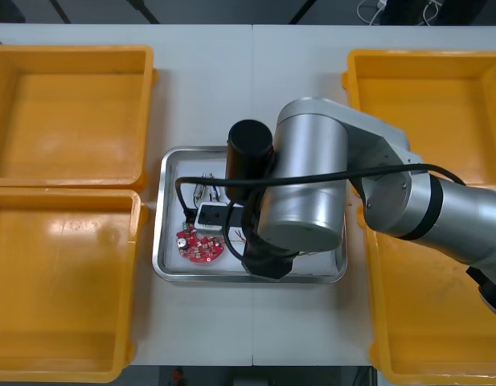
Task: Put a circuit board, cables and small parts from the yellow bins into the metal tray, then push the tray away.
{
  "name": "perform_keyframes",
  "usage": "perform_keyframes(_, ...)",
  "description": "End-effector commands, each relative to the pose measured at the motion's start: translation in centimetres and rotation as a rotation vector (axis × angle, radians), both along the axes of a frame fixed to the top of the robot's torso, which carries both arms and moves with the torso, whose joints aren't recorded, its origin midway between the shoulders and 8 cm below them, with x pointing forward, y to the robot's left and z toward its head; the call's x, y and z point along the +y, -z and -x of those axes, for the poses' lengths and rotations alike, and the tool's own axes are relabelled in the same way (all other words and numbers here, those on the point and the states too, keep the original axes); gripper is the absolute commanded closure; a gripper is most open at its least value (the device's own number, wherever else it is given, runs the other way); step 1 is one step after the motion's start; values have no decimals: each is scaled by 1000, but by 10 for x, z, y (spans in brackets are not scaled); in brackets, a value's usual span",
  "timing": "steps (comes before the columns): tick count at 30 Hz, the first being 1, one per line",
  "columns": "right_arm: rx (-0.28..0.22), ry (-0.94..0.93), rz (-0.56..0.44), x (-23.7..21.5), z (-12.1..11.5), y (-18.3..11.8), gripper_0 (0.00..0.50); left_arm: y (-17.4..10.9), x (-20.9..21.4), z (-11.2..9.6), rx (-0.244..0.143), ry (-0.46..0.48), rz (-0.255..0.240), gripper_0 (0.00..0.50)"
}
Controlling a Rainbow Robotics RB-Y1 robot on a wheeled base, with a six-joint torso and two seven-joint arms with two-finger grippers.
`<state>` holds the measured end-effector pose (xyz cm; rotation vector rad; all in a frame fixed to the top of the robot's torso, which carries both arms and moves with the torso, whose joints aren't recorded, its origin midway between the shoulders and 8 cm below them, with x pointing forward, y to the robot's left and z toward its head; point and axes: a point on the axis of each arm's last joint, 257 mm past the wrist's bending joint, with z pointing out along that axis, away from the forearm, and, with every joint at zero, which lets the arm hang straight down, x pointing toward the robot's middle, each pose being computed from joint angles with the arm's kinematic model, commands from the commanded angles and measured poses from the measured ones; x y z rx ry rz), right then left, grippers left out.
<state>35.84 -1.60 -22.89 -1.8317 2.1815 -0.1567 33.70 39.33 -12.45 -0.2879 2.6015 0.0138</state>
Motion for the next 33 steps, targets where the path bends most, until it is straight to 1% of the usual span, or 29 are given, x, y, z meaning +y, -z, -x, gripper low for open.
perform_keyframes(1,-60,-94,36,21,4,10,0,2,-8,2,-4,128,-69,0)
perform_keyframes(7,-84,-119,74,27,6,36,0,-3,-19,2,-25,183,-84,0)
perform_keyframes(9,-93,-123,84,27,6,43,0,-3,-22,3,-25,200,-89,0)
perform_keyframes(14,-81,-122,79,29,14,54,0,-3,-25,4,-21,224,-90,0)
perform_keyframes(18,-98,-124,82,29,15,62,0,-1,-27,5,-14,242,-89,0)
perform_keyframes(21,-107,-124,87,28,17,69,0,-1,-27,5,-14,242,-89,0)
perform_keyframes(27,-104,-121,88,26,21,78,0,-1,-27,5,-14,242,-89,0)
perform_keyframes(33,-115,-122,91,25,23,85,0,-1,-27,5,-14,242,-89,0)
